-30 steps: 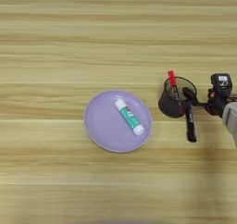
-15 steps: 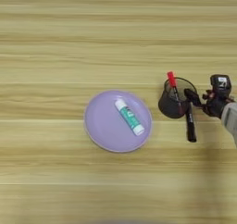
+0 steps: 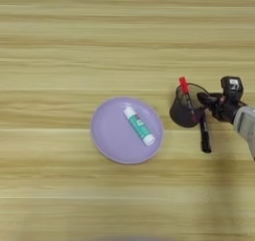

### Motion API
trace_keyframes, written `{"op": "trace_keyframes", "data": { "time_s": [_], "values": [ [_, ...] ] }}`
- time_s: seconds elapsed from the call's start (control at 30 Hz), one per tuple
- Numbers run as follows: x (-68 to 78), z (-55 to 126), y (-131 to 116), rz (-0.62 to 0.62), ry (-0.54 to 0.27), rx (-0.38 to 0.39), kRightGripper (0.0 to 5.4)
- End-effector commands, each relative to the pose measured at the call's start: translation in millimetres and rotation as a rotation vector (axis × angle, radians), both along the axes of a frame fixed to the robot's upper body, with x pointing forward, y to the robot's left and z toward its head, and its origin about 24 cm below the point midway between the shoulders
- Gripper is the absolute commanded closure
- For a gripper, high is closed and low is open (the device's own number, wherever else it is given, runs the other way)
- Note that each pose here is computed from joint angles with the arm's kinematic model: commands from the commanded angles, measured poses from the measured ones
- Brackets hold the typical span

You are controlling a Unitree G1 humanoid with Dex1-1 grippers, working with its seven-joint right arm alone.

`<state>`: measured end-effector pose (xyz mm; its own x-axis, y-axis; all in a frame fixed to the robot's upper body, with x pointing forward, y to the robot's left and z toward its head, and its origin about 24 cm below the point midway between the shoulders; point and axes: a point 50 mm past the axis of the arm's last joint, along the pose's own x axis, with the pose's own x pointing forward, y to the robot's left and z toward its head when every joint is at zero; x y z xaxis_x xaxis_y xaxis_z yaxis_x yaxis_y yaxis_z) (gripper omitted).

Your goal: Move the objects on the table

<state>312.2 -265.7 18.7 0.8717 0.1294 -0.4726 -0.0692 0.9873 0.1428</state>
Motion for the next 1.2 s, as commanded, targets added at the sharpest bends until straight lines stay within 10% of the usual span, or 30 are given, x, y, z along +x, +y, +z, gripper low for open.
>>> {"op": "trace_keyframes", "data": {
  "time_s": [0.03,0.23,1.2],
  "values": [
    [17.3,35.0,-6,0.0,-0.125,-0.043,4.28],
    [16.3,30.9,-8,-0.012,-0.107,-0.051,5.02],
    [-2.7,35.7,1,0.05,-0.099,-0.025,5.16]
  ]
}}
